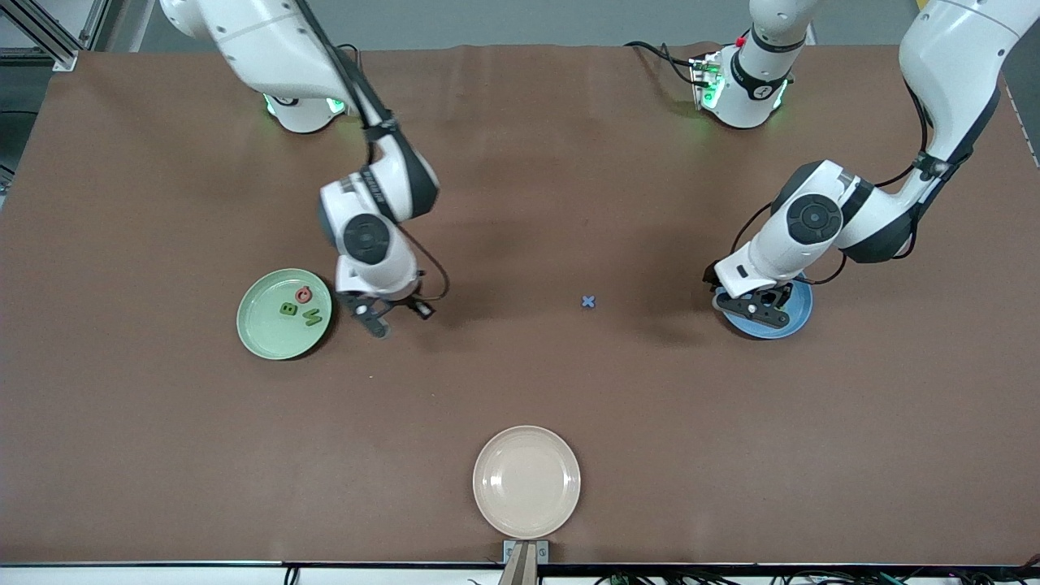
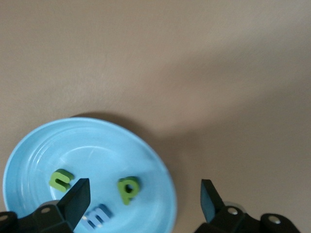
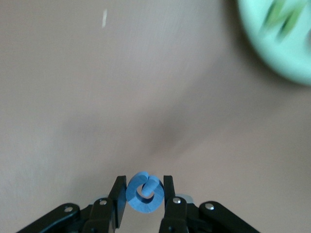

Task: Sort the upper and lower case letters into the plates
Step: 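Drop the G in the green plate while the left gripper reaches the blue x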

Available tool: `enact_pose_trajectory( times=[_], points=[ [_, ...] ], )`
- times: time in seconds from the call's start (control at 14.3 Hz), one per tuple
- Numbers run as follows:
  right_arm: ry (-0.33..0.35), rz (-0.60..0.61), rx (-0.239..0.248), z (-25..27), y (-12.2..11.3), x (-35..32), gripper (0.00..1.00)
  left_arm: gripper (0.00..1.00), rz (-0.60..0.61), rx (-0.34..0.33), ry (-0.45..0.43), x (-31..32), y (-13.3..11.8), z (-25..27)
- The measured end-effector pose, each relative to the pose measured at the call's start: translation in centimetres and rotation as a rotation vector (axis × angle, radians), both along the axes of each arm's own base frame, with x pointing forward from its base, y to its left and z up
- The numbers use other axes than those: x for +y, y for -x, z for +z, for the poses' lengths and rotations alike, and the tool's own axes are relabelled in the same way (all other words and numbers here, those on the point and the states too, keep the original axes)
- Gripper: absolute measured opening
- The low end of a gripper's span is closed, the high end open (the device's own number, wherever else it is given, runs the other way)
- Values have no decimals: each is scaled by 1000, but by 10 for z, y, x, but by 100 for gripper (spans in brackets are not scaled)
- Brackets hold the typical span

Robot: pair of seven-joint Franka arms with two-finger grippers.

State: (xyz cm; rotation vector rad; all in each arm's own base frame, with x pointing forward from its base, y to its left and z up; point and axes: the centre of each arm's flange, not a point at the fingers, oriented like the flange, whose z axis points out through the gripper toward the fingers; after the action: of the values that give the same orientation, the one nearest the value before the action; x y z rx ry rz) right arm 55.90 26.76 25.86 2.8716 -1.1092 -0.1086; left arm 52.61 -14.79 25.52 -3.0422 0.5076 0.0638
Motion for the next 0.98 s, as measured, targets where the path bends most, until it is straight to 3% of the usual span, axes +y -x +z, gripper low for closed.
enact_pose_trajectory(
  times=[0.14, 0.28, 0.56, 0.98],
  points=[
    [-24, 60, 12, 37, -20, -66, 35, 100, 69, -26, 8, -42, -3, 23],
    [-45, 133, 14, 54, -26, -127, 35, 100, 137, -46, 24, -93, 6, 32],
    [-40, 226, 3, 30, -11, -214, 35, 100, 228, -28, 37, -161, 18, 13],
    [-29, 280, -82, -21, 22, -274, 35, 100, 322, -19, 9, -229, 20, -34]
  ],
)
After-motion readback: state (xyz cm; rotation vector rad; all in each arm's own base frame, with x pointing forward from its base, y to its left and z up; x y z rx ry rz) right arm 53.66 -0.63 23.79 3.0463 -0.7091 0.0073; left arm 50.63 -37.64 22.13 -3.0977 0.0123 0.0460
